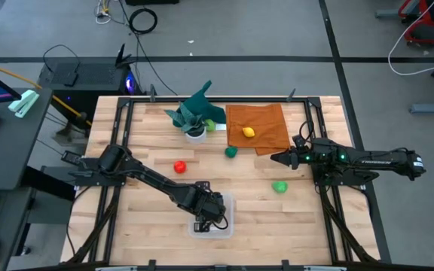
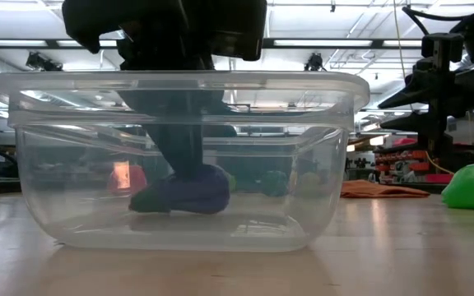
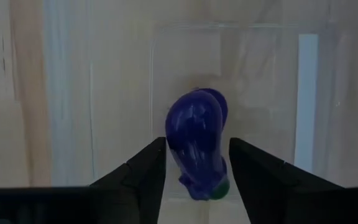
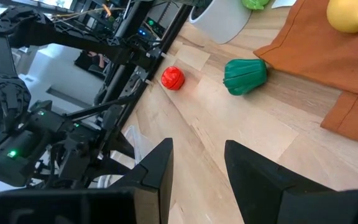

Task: Pick and placing Produce into tupperware
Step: Put the tomato into the transparent bin

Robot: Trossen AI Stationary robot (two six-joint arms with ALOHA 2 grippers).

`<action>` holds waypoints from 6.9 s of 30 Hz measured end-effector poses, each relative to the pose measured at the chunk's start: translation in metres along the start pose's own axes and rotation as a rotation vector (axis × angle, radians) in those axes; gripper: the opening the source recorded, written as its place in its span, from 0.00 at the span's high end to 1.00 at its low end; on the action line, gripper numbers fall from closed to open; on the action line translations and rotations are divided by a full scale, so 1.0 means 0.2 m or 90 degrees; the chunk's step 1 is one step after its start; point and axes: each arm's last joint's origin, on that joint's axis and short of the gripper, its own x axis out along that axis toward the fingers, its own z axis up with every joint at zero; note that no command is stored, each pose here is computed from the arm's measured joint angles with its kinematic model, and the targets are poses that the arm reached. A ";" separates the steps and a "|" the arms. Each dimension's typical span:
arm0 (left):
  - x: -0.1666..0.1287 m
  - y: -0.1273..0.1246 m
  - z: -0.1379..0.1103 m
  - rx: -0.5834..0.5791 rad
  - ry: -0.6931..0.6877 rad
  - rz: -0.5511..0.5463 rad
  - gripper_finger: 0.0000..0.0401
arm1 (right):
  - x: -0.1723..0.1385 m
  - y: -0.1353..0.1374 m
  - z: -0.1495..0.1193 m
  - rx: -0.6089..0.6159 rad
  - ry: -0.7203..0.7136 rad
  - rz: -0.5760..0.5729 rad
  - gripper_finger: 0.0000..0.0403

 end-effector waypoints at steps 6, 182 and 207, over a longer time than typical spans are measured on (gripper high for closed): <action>0.00 0.00 0.00 -0.015 0.002 0.001 0.49 | 0.00 0.00 0.00 -0.003 0.000 0.000 0.72; 0.01 0.88 -0.55 -0.667 0.069 0.037 0.22 | 0.00 0.14 0.10 -0.063 0.023 -0.042 0.72; 0.01 0.85 -0.55 -0.646 0.063 0.042 0.33 | 0.00 0.14 0.10 -0.063 0.023 -0.042 0.72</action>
